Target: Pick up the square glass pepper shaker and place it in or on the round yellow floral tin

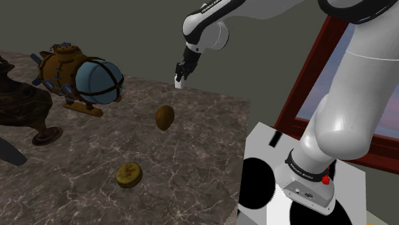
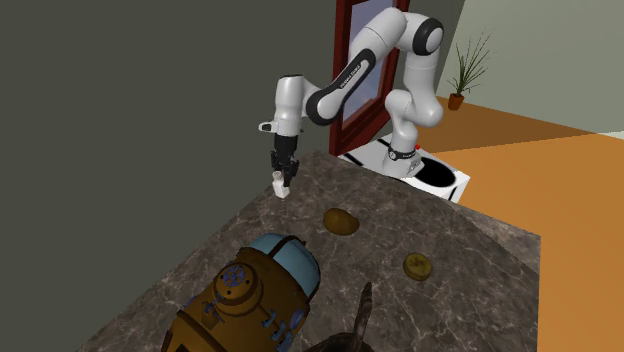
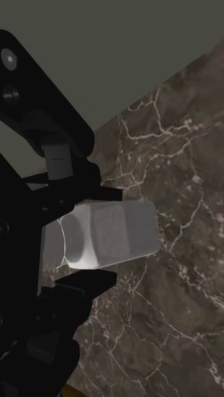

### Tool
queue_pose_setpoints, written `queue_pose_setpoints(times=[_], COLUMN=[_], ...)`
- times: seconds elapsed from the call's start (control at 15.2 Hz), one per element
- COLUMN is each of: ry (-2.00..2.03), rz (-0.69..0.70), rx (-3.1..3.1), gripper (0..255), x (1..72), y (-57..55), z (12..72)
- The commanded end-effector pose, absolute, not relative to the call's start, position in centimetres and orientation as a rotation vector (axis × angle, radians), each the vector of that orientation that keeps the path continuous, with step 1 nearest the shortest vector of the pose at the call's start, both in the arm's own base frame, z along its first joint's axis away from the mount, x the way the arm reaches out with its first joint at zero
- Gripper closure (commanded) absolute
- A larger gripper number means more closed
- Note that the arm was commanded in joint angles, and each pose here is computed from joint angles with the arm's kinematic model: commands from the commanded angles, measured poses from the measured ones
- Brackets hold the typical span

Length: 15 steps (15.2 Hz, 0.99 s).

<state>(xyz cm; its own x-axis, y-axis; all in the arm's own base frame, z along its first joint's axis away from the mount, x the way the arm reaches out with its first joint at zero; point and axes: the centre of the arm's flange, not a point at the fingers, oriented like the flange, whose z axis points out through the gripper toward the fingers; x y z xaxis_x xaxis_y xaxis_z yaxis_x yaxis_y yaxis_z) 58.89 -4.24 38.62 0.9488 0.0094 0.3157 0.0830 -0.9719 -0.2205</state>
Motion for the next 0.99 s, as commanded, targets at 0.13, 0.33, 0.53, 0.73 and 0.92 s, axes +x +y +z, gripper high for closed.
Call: queue_pose_setpoints(times=[0.13, 0.33, 0.53, 0.73, 0.92], ry=[-0.069, -0.069, -0.069, -0.069, -0.069], rz=[-0.463, -0.463, -0.463, -0.463, -0.463], rx=[-2.871, -2.871, -2.871, -2.871, -2.871], gripper=[255, 255, 255, 255, 255], x=[58.9, 58.9, 58.9, 58.4, 56.7], y=[-4.3, -4.3, -4.3, -3.1, 0.5], z=[40.8, 42.4, 44.0, 44.5, 44.6])
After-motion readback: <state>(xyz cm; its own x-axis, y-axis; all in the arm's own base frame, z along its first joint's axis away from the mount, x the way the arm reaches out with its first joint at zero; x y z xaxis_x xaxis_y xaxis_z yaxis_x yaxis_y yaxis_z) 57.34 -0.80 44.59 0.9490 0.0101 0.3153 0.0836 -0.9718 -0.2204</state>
